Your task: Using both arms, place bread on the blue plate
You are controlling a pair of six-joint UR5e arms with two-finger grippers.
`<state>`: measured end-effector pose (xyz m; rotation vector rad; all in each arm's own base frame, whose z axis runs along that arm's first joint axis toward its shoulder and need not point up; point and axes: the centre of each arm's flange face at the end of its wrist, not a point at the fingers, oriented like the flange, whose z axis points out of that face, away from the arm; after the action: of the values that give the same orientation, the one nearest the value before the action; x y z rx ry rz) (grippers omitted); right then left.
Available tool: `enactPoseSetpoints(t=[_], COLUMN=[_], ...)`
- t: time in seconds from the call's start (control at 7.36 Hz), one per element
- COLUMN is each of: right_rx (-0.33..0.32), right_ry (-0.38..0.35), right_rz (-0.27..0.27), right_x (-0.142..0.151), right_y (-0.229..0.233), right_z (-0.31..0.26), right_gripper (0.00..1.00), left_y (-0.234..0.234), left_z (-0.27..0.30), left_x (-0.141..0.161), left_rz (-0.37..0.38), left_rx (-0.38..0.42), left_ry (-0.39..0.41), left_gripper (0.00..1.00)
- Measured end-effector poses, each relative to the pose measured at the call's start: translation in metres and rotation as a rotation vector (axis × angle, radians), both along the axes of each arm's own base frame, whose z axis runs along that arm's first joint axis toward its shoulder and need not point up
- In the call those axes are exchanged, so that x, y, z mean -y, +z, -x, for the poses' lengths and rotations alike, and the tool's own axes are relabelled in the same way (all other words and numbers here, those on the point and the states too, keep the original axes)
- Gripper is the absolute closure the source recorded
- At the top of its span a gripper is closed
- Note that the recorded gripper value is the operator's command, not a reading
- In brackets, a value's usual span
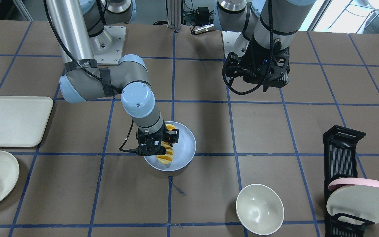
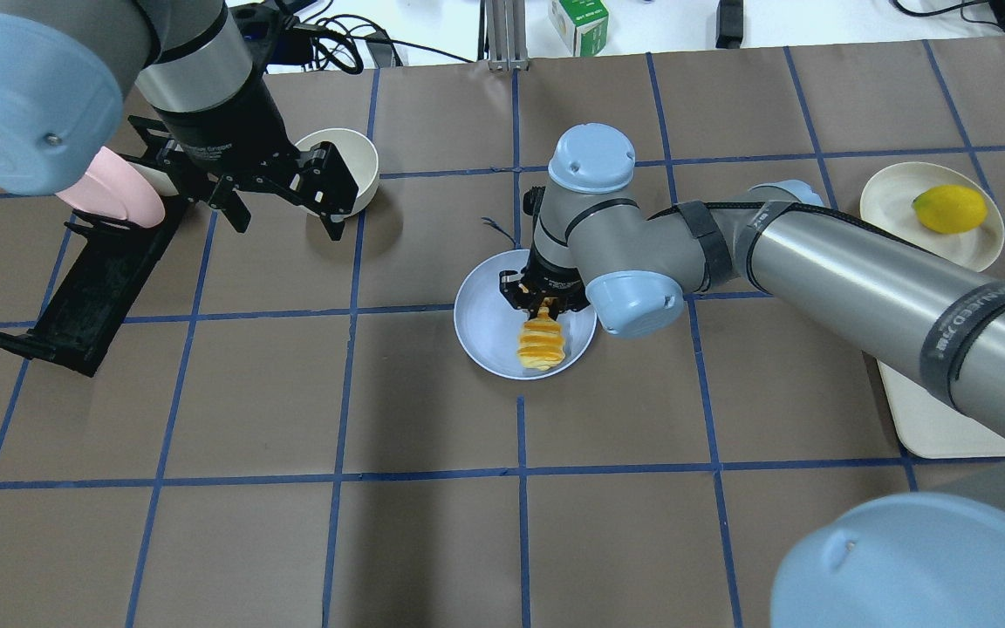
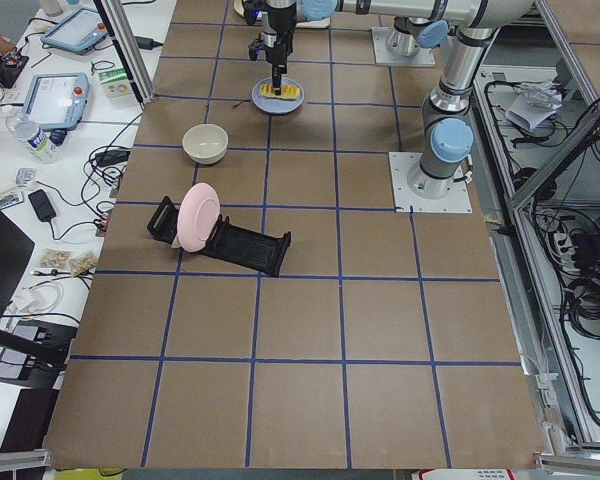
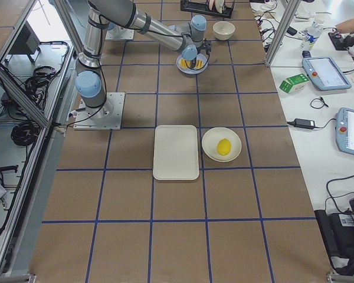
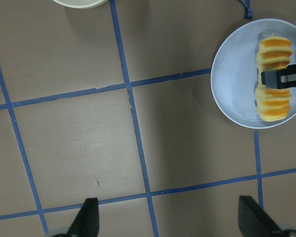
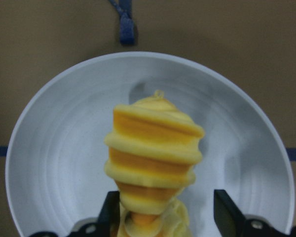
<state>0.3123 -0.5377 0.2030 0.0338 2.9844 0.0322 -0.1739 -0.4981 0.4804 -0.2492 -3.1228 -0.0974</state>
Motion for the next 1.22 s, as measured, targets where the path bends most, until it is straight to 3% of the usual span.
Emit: enactPoseSetpoints(t=[0.41,0.81,1.22], right_rx=[0.001,-0.052,-0.140], right_ry=[-0.029,0.015,0.065], right_rz=[0.013,-0.010,0.028], right_x=[0.014,0.043,0.016], right_y=[0.029,0.133,0.245], right_z=[0.023,0.134,0.198], right_gripper=[0.00,0.00,0.00], left_y=[-0.001,-0.001,-0.003], left_z=[0.000,-0.001,-0.001], left_x=[0.000,0.000,0.000], left_rz=[-0.001,-0.002,-0.005], left_rx=[0.002,0.003,0.005], left_ry=[-0.003,-0.003,-0.003], left_gripper=[0.00,0.00,0.00])
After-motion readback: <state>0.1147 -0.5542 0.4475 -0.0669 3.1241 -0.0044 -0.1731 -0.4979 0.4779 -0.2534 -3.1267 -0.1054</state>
